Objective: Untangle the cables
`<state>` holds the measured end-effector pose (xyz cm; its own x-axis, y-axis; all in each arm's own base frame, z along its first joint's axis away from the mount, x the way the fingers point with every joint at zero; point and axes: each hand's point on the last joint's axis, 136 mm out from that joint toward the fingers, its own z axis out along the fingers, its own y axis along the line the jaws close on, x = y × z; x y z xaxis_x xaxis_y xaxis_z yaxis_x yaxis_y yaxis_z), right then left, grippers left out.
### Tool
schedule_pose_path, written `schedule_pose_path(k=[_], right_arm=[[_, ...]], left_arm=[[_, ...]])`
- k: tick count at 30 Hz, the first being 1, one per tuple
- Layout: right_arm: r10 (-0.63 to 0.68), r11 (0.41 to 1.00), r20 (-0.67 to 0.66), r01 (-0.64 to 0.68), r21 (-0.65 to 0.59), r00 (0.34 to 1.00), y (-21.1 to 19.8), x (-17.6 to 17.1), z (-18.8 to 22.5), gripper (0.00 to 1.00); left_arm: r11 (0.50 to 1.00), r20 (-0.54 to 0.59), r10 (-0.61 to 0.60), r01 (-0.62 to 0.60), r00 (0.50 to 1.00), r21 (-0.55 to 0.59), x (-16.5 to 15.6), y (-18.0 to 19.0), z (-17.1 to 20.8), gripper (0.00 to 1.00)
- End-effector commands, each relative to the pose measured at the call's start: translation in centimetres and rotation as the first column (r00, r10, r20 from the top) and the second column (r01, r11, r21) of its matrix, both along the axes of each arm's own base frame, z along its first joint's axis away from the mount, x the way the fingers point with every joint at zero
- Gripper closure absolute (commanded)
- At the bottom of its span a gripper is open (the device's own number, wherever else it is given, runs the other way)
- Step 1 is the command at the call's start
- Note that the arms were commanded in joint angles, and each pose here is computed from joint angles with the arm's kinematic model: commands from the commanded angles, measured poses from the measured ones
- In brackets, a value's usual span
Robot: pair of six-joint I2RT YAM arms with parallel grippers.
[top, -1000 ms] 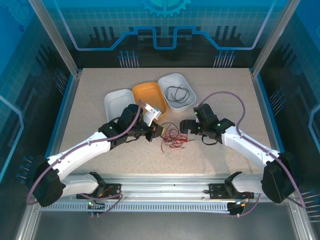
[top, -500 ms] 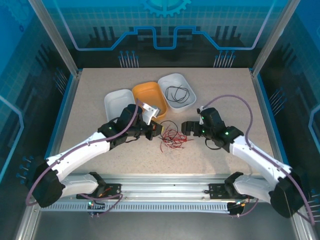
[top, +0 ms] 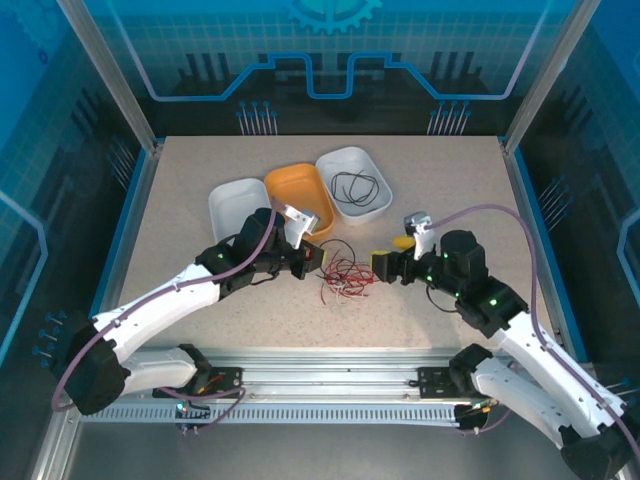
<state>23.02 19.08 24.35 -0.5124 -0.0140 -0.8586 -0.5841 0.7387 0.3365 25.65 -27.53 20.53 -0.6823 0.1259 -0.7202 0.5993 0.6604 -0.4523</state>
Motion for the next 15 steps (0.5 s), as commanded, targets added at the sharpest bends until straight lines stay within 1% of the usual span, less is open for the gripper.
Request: schedule_pose_path(k=[1,4,5,6,11,14,15], right_arm=[[0.154,0.988,-0.015,-0.154,0.012,0.988,3.0,-0.9,0.2,0.3],[0.193,0.981,-0.041,-0.194,-0.018,0.98,4.7,-0.4,-0.6,0.36],[0.198,0.98,-0.046,-0.199,-0.027,0.979,5.2,-0.1,-0.8,0.41],[0.204,0.978,-0.047,-0.205,-0.031,0.978,5.7,0.2,-0.9,0.43],[0.22,0.975,-0.044,-0.221,-0.011,0.974,7.3,1.4,-1.4,0.44],[0.237,0.972,-0.038,-0.236,0.018,0.971,8.2,1.8,-1.5,0.5],[0.24,0.971,-0.036,-0.239,0.028,0.97,8.5,1.9,-1.4,0.55]], left_arm=[[0.999,0.022,-0.017,0.018,1.0,-0.037,0.2,-0.4,1.5,1.0],[0.999,0.023,-0.02,0.021,1.0,-0.04,0.1,-0.4,1.5,1.0],[0.999,0.021,-0.019,0.02,1.0,-0.04,0.0,-0.4,1.4,1.0],[0.999,0.021,-0.019,0.02,1.0,-0.041,0.0,-0.4,1.4,1.0],[0.998,0.018,-0.031,0.032,0.999,-0.051,0.0,-0.6,1.5,1.0],[0.998,0.008,-0.038,0.039,0.999,-0.054,0.0,-0.9,1.5,1.0],[0.998,0.004,-0.037,0.038,0.999,-0.055,0.0,-0.9,1.3,1.0]])
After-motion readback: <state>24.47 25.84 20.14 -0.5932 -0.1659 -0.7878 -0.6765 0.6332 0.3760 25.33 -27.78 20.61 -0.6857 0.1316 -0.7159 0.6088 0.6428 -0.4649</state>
